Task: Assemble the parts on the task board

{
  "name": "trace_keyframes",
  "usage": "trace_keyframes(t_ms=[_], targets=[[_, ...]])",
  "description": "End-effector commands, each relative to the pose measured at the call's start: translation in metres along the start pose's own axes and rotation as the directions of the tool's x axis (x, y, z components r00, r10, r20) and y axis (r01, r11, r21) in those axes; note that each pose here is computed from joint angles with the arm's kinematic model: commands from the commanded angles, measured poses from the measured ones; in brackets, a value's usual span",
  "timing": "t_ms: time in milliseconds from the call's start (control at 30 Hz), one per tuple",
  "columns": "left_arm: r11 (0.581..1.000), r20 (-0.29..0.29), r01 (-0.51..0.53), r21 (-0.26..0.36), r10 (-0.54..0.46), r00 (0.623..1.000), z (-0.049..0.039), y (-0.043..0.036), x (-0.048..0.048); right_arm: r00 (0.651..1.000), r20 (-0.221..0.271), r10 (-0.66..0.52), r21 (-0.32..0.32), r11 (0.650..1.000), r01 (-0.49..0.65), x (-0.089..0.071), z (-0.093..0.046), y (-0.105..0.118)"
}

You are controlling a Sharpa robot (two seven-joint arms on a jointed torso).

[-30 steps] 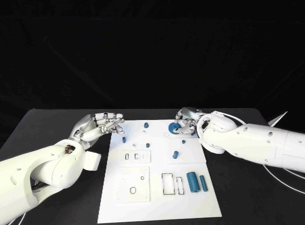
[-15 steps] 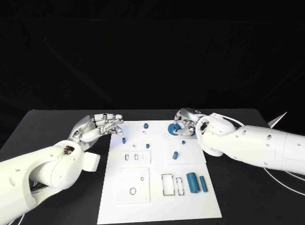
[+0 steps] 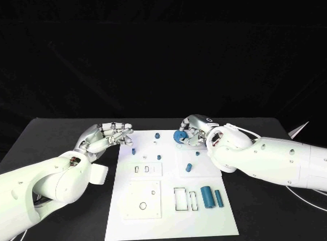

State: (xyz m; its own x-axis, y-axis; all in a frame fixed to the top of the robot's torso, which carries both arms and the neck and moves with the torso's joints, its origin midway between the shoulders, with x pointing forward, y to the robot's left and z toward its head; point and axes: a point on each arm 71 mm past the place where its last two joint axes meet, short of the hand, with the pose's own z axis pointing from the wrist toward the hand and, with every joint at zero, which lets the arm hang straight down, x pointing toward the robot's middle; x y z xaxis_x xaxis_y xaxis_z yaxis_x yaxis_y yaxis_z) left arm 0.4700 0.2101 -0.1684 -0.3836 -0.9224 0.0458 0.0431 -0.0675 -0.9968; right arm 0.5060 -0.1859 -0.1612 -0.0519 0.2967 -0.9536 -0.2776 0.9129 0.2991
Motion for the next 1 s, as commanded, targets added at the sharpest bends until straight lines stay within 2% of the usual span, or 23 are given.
trace_keyframes(t_ms=[33, 233, 433, 1000], targets=[[1.0, -0.016, 0.011, 0.006, -0.011, 1.0, 0.0004, -0.0013, 0.0026, 0.999, 0.041, -0.016, -0.076, 0.997, 0.019, 0.0, 0.0, 0.02], [1.0, -0.018, 0.012, 0.006, -0.012, 1.0, 0.0004, -0.0013, 0.0035, 0.999, 0.045, -0.029, -0.144, 0.989, 0.036, 0.007, 0.004, 0.048], [1.0, -0.021, 0.013, 0.005, -0.013, 1.0, 0.0007, -0.0013, 0.0043, 0.998, 0.04, -0.039, -0.181, 0.982, 0.045, 0.016, 0.009, 0.066], [1.0, -0.023, 0.014, 0.003, -0.014, 1.0, 0.0007, -0.0013, 0.0047, 0.997, 0.031, -0.065, -0.186, 0.98, 0.069, 0.034, 0.023, 0.077]])
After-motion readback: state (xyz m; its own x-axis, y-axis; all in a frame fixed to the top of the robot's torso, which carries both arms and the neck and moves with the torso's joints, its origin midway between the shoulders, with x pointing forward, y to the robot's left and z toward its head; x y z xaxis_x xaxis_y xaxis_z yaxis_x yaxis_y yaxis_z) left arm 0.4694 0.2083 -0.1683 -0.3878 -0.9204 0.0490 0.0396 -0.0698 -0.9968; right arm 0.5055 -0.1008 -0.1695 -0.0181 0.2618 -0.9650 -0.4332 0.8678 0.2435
